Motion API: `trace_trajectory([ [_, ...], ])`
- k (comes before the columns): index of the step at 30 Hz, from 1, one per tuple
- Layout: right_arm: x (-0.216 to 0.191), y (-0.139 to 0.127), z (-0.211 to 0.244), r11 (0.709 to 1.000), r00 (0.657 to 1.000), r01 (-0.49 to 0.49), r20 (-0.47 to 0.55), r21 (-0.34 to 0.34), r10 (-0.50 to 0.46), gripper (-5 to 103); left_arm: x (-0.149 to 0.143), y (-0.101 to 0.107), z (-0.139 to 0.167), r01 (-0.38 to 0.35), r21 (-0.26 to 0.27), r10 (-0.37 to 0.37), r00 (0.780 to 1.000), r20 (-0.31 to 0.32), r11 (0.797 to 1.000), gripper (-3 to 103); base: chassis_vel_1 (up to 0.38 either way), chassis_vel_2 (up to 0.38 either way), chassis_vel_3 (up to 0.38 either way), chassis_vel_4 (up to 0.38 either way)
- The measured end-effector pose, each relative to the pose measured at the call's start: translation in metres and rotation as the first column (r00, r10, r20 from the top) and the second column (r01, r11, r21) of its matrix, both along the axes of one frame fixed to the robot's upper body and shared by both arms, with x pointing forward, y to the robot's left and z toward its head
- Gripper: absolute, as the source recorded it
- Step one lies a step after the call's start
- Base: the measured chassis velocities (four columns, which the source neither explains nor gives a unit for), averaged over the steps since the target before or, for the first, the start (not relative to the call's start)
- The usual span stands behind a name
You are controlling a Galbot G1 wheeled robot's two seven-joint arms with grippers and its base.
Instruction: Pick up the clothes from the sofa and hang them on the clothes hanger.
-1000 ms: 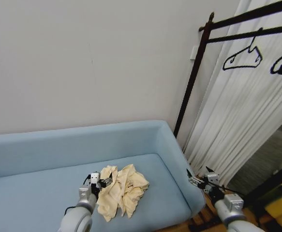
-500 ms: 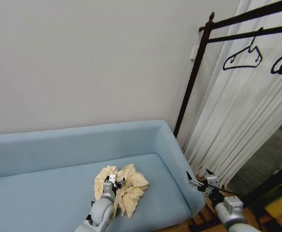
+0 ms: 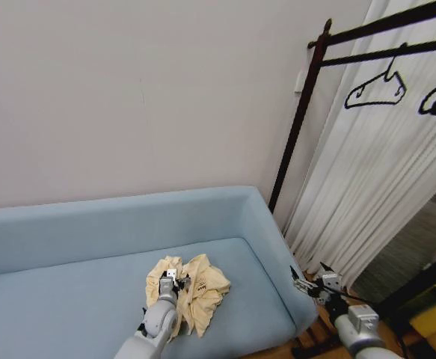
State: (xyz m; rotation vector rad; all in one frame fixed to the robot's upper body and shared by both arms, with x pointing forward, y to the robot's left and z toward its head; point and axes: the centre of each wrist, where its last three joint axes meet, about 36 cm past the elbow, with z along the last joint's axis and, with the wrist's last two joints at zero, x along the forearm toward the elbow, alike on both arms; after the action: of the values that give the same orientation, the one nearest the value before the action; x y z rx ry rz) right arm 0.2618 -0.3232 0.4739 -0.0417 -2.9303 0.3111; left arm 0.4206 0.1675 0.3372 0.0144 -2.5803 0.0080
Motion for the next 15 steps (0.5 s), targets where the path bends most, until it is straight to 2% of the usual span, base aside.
trace_trajectory([
  [2,0.000,0.000,-0.001,1.000,1.000,0.000,-0.001,0.001,0.000,100,0.000,0.001,-0.002,-0.003,0.002,0.003,1.000,0.002,1.000,101,0.000,0.000,0.000,0.000],
  [5,0.001,0.000,-0.002,1.000,1.000,0.001,-0.003,0.001,-0.001,100,0.003,0.003,-0.011,-0.012,0.017,0.012,1.000,0.004,1.000,86,0.000,0.000,0.000,0.000],
  [7,0.001,0.000,-0.002,1.000,1.000,0.001,-0.003,0.000,-0.001,100,0.004,0.003,-0.014,-0.012,0.021,0.012,1.000,0.003,1.000,86,0.000,0.000,0.000,0.000],
  [11,0.001,-0.001,-0.002,1.000,1.000,0.002,-0.004,-0.002,-0.002,100,0.009,0.002,-0.018,-0.004,0.029,0.004,1.000,0.005,1.000,64,0.000,0.000,0.000,0.000],
  [13,0.001,-0.001,-0.002,1.000,1.000,0.003,-0.003,-0.003,-0.003,100,0.011,0.001,-0.018,0.000,0.030,0.000,1.000,0.007,1.000,64,0.000,0.000,0.000,0.000],
  [15,0.000,-0.001,-0.002,1.000,1.000,0.004,-0.003,-0.003,-0.004,100,0.013,-0.001,-0.017,0.007,0.031,-0.007,1.000,0.011,1.000,54,0.000,0.000,0.000,0.000],
])
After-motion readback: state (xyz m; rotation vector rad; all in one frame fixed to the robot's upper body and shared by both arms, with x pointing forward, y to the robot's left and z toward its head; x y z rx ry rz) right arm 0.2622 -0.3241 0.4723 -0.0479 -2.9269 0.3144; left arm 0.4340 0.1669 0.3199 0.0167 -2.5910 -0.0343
